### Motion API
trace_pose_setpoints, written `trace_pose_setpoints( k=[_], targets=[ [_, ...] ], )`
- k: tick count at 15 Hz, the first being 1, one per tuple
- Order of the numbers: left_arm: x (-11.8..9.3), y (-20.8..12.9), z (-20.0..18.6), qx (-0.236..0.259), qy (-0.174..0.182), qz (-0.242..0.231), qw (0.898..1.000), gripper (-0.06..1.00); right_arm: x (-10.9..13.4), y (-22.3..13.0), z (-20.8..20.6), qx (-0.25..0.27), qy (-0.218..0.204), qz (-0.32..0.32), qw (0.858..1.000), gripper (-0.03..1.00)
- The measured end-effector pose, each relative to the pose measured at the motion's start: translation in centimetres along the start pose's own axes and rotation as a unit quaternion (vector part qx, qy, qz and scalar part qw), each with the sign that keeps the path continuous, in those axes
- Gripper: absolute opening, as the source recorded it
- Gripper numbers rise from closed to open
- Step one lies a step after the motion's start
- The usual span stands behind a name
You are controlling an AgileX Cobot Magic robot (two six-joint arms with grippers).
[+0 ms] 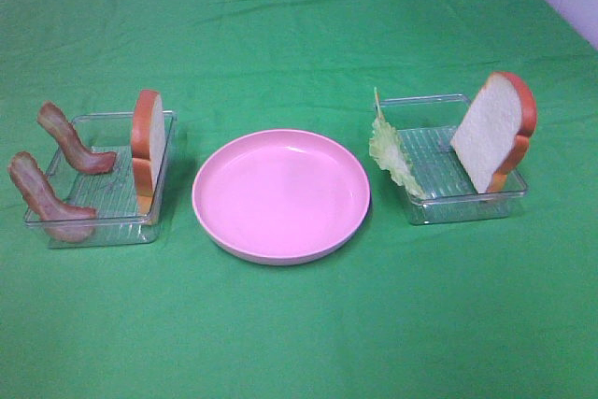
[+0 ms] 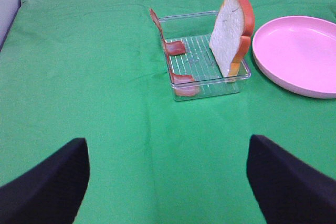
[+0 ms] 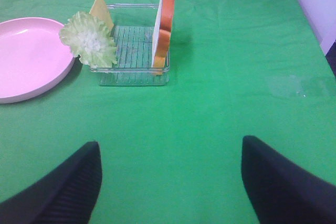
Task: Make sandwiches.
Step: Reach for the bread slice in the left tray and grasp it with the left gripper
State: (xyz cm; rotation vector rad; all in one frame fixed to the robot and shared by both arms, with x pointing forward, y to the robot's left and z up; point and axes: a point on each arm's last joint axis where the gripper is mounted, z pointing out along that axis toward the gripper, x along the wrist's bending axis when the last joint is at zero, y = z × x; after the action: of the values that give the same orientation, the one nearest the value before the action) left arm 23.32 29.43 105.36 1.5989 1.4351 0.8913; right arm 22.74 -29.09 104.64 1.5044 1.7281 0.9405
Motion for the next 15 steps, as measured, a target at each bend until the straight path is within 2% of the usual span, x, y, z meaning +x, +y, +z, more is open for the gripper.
trace_pose_setpoints(
  k=[15],
  targets=[
    [0.00,0.00,0.00,0.000,0.000,0.000,1.000,0.78,0.00,0.00,0.00,0.000,0.000,0.000,1.000,0.70]
  ],
)
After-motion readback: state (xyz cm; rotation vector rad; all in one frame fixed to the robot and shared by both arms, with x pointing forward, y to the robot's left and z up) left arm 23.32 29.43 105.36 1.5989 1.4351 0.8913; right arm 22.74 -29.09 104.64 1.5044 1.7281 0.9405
